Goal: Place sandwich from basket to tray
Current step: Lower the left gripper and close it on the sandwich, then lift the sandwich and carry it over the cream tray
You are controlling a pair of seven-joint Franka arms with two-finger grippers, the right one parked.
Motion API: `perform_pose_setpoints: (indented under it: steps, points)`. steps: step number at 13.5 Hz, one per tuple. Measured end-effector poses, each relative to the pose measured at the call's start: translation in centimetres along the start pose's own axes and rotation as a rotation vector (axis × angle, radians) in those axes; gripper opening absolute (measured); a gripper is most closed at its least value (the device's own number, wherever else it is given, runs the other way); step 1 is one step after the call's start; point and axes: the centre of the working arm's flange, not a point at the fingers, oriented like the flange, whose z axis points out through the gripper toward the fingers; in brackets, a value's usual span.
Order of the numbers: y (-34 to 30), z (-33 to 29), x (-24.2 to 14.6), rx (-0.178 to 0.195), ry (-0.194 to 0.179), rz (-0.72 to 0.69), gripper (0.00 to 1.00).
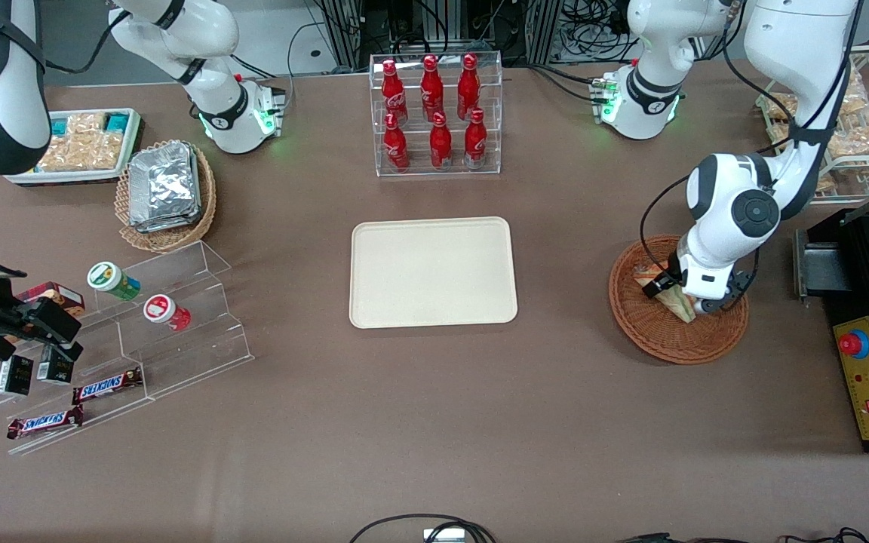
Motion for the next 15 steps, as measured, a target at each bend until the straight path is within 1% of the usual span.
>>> perform_pose_setpoints:
  steps: [1, 3, 4, 7, 8, 10, 13, 15]
  points:
    - [0.0, 0.0, 0.0, 0.000, 0.000, 0.000, 0.62]
    - [0.0, -0.1, 0.0, -0.001, 0.001, -0.001, 0.43]
    - [0.0, -0.2, 0.1, -0.002, 0.003, -0.001, 0.39]
    - [0.2, -1.8, 0.3, -0.008, 0.023, 0.005, 0.33]
    - [0.3, -2.8, 0.3, -0.002, 0.028, 0.012, 0.30]
    - [0.6, -6.0, 0.3, 0.019, 0.031, 0.041, 0.20]
    - [2.3, -12.0, 0.2, 0.051, 0.022, 0.126, 0.20]
    - [4.8, -15.5, -0.5, 0.056, 0.027, 0.179, 0.20]
